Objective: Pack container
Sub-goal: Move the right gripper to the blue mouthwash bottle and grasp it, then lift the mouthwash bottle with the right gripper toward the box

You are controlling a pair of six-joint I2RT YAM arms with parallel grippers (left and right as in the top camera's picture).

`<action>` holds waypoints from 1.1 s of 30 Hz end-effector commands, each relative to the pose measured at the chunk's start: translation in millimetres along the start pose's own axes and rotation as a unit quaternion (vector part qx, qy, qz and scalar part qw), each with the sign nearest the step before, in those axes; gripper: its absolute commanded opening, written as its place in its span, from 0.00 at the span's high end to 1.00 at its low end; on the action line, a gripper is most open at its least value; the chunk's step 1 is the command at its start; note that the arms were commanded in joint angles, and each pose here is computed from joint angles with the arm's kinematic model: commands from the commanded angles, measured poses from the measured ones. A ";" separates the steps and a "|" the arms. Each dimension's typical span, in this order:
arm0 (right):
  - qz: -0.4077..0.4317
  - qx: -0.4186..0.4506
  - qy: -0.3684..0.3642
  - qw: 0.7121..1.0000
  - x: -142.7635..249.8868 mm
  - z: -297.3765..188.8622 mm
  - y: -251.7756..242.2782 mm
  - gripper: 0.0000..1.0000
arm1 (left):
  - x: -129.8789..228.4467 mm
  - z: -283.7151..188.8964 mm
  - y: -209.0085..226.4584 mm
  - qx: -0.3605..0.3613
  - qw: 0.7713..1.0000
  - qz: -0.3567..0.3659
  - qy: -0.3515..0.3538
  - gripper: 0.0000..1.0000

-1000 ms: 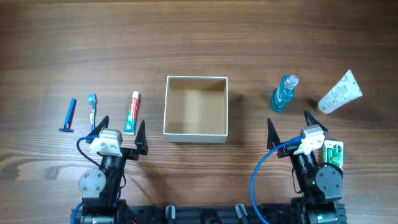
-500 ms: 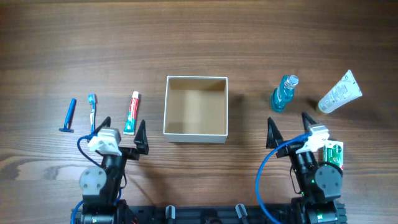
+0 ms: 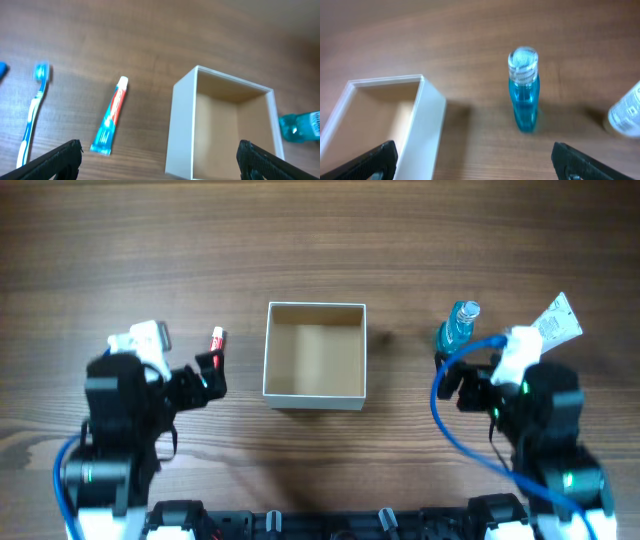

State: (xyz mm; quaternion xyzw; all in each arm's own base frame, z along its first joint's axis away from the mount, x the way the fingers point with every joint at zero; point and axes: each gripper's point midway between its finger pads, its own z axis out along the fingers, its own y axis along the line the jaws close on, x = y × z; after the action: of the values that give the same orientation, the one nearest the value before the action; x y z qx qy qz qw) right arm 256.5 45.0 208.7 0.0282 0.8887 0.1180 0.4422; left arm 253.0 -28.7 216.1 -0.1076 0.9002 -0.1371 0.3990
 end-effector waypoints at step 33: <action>-0.019 0.103 0.245 0.964 0.0 152.1 -64.5 0.57 | 2.6 29.2 1.3 -0.020 0.994 0.000 0.109 0.00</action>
State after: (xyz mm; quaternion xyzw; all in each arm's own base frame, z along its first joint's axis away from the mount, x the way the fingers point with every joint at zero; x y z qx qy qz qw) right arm 372.5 15.0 100.0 0.0236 0.9798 0.0291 0.1964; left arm 270.2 -28.8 186.3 -0.1138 0.9435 -0.1192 0.2875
